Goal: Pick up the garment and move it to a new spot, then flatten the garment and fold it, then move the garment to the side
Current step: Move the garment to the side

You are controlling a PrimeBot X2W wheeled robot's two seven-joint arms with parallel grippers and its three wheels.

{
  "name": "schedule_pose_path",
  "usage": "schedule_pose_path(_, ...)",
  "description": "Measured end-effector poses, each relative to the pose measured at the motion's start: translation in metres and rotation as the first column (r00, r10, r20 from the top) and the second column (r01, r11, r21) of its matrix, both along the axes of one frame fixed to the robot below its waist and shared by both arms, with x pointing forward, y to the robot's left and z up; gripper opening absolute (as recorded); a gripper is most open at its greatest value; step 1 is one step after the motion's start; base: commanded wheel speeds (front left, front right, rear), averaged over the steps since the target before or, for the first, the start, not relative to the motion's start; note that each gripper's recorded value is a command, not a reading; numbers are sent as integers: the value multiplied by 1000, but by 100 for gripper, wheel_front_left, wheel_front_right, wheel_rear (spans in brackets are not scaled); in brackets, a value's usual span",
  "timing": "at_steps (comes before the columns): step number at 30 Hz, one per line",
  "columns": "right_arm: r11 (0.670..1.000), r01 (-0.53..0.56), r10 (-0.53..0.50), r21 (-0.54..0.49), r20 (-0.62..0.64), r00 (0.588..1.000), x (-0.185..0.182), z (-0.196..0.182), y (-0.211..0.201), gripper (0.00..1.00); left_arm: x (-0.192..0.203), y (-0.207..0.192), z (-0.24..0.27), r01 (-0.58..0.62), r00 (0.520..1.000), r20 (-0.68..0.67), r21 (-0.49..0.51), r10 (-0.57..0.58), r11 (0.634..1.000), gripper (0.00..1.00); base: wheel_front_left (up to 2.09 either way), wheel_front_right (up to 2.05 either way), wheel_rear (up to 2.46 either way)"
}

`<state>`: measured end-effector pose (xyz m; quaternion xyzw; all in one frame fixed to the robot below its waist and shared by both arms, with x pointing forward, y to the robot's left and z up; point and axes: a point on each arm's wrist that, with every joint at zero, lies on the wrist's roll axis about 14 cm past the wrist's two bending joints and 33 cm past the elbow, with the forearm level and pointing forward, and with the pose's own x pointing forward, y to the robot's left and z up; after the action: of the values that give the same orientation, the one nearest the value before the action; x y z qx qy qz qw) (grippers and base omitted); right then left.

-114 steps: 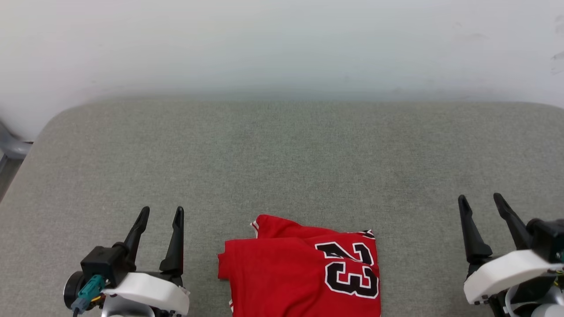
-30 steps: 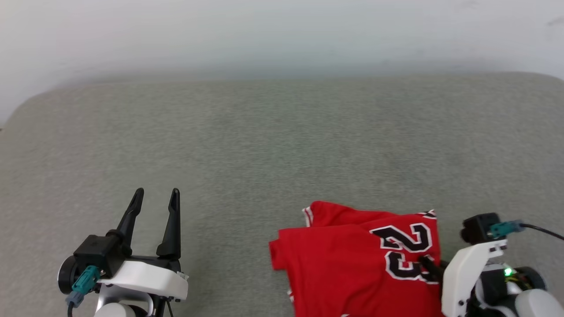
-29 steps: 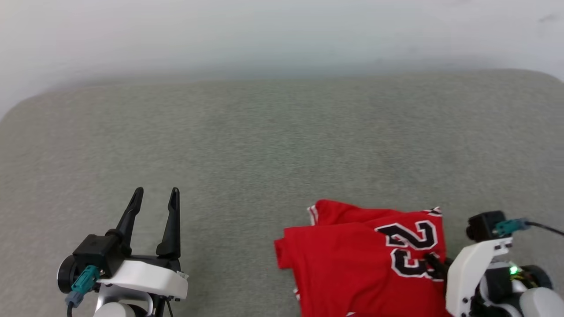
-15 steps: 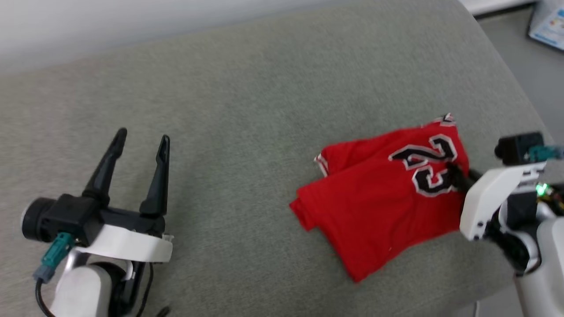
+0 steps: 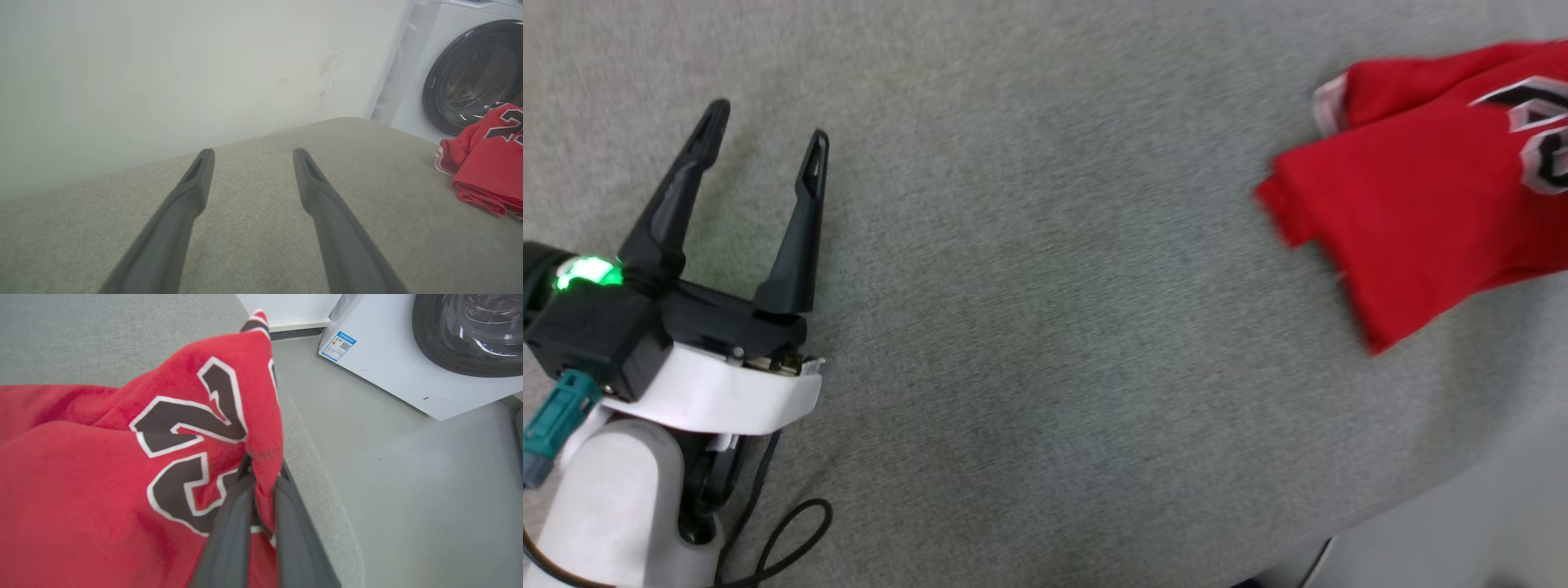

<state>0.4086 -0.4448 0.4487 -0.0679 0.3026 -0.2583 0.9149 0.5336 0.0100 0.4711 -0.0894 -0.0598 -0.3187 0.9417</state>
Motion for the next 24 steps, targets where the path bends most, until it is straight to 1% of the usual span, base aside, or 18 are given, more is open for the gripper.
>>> schedule_pose_path(5, 994, 76, -79, -80, -29, 996, 7, -1, -33, 0, 9, 8, -17, -13, 1000, -15, 2, 13, 1000, 100, 0, 0, 0)
schedule_pose_path(10, 987, 106, -113, -119, -59, 992, 13, -16, -45, 0, 13, 15, -29, -22, 999, -26, 16, 23, 1000, 100, 0, 0, 0)
schedule_pose_path(11, 987, 111, -118, -119, -54, 992, 14, -19, -45, 7, 13, 16, -31, -22, 999, -28, 18, 23, 1000, 100, 0, 0, 0)
schedule_pose_path(12, 985, 117, -124, -123, -52, 991, 14, -23, -46, 24, 14, 17, -31, -25, 999, -29, 20, 25, 999, 100, 0, 0, 0)
schedule_pose_path(13, 983, 117, -125, -138, -51, 991, 14, -24, -48, 74, 14, 18, -32, -25, 999, -29, 21, 26, 999, 100, 0, 0, 0)
schedule_pose_path(14, 982, 119, -126, -146, -36, 991, 15, -24, -48, 100, 14, 18, -33, -26, 999, -32, 24, 27, 999, 100, 0, 0, 0)
schedule_pose_path(19, 972, 117, -112, -203, 37, 993, 16, -13, -51, 100, 11, 19, -29, -31, 999, -30, 21, 31, 999, 100, 0, 0, 0)
schedule_pose_path(20, 970, 120, -109, -211, 63, 992, 16, -8, -52, 100, 10, 20, -28, -35, 999, -28, 19, 36, 999, 100, 0, 0, 0)
schedule_pose_path(21, 966, 107, -79, -234, 127, 989, 18, 4, -51, 100, 8, 22, -20, -48, 999, -19, 12, 48, 999, 100, 0, 0, 0)
schedule_pose_path(24, 963, 97, -46, -251, 200, 979, 18, 19, -50, 100, 2, 26, -12, -69, 998, -13, 5, 69, 998, 100, 0, 0, 0)
